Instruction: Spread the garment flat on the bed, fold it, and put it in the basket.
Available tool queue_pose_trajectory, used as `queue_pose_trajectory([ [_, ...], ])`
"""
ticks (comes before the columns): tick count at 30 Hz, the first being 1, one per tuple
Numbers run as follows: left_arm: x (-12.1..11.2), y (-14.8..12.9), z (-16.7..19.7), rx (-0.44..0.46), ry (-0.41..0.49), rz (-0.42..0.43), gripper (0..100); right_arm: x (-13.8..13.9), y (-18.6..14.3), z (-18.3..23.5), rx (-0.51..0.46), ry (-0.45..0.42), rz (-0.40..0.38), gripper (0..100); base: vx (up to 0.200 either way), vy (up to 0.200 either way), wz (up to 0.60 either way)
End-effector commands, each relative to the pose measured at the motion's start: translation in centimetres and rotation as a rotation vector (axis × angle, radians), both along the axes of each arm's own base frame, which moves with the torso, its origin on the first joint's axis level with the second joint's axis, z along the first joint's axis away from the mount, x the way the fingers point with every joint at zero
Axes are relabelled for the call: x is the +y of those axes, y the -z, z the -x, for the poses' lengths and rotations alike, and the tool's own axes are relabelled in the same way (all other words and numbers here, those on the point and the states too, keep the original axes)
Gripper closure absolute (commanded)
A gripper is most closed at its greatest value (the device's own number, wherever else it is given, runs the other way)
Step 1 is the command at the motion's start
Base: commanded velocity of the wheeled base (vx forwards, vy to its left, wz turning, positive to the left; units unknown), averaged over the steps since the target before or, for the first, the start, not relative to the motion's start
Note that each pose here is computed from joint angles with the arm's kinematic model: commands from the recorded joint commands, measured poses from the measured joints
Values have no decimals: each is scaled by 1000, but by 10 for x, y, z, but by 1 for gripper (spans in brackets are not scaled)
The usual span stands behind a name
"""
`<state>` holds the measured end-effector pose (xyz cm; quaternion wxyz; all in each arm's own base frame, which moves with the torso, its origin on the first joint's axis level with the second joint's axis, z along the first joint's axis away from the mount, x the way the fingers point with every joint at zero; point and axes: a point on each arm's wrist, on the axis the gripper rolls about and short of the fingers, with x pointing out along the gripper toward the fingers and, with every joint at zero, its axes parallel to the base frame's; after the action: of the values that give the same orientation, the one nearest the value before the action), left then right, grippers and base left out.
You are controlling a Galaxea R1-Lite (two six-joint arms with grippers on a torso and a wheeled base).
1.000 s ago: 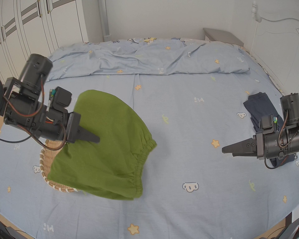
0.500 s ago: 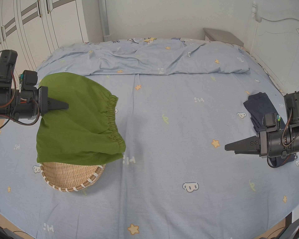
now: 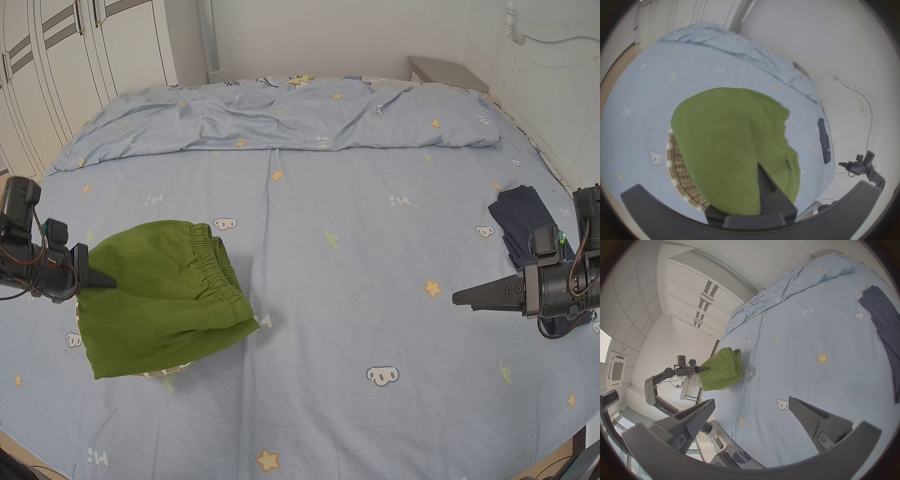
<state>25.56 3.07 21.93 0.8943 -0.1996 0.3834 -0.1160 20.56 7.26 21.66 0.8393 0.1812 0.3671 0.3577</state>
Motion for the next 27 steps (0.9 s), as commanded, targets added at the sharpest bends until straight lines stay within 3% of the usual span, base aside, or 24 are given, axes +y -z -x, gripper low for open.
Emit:
queue_pose_trajectory([
  [1,28,49,-15,188,-80,58,100,1,0,2,-2,-8,-1,0,0,0,0],
  [9,39,78,-36,291,-110,90,100,4,2,4,8,-24,1,0,0,0,0],
  [18,39,68,-58,250,-142,115,100,7,3,5,10,-36,3,0,0,0,0],
  [26,38,76,-66,270,-136,112,100,7,4,4,13,-36,3,0,0,0,0],
  [27,38,79,-67,280,-134,111,0,7,4,4,13,-36,3,0,0,0,0],
])
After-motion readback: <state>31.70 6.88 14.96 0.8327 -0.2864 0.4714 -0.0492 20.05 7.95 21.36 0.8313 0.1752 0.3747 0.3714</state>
